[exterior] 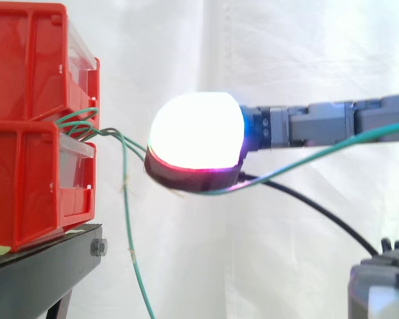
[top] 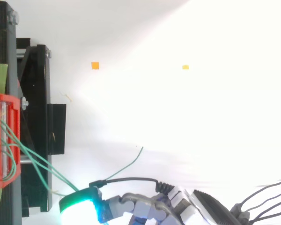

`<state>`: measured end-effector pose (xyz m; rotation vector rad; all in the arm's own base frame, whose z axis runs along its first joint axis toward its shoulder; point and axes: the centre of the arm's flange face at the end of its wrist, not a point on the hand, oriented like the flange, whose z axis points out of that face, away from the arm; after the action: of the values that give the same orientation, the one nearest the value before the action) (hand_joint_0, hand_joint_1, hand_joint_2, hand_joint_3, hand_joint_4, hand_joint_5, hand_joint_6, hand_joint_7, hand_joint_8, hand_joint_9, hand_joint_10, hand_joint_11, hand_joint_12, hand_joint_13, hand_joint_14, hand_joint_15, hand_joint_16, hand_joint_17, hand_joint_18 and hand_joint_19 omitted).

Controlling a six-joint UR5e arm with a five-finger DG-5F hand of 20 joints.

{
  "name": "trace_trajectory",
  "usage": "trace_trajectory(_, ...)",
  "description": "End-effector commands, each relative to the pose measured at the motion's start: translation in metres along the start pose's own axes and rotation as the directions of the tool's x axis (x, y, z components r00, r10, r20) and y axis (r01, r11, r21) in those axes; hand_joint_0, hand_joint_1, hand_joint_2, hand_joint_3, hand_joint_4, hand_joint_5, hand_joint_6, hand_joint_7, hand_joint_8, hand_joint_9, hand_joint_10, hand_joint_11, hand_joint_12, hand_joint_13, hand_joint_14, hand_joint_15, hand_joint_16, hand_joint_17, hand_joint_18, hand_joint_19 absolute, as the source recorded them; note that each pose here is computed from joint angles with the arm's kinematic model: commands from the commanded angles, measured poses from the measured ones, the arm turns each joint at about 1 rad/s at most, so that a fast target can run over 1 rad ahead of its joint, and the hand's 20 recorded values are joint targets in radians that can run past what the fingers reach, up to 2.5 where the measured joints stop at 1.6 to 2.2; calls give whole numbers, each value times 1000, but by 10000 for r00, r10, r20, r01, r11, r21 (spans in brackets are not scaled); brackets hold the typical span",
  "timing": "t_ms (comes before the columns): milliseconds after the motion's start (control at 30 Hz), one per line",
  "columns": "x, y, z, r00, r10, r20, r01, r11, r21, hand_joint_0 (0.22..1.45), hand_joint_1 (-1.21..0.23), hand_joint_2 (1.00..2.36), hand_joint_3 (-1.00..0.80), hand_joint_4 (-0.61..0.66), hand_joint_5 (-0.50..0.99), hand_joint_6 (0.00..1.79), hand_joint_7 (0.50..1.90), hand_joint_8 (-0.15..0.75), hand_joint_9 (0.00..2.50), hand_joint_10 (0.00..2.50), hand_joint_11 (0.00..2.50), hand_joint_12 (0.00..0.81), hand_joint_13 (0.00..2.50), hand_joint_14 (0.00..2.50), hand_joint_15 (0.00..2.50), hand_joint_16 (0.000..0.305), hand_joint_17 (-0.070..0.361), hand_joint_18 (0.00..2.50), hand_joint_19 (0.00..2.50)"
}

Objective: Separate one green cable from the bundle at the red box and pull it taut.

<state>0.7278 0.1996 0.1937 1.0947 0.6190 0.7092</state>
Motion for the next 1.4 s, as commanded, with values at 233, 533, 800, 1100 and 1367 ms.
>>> trace_trajectory(233, -21, -42, -30, 9954, 469, -834, -393, 9951, 911, 414, -461, 1000, -500, 193, -253, 501, 590, 342, 1648, 29, 1084, 454, 1538, 24, 1005, 85, 191, 1177, 648)
trace_trajectory(533, -56, -82, -49, 9875, 1312, -873, -1173, 9819, 1484, 412, -465, 1000, -500, 174, -252, 501, 597, 342, 1410, 26, 962, 461, 1299, 23, 879, 86, 194, 1111, 650)
trace_trajectory(800, -83, -107, -55, 9835, 1502, -1008, -1270, 9701, 2067, 408, -474, 1000, -500, 139, -245, 501, 612, 348, 997, 18, 715, 444, 940, 20, 687, 88, 197, 1018, 639)
trace_trajectory(1100, -130, -99, -38, 9830, 1185, -1402, -709, 9496, 3054, 403, -479, 1000, -500, 136, -245, 501, 614, 357, 691, 11, 375, 434, 654, 16, 456, 85, 191, 860, 621)
trace_trajectory(1367, -176, -104, -35, 9876, 953, -1248, -481, 9400, 3378, 391, -487, 1000, -500, 120, -254, 501, 614, 339, 445, 6, 202, 386, 336, 10, 309, 71, 161, 445, 612)
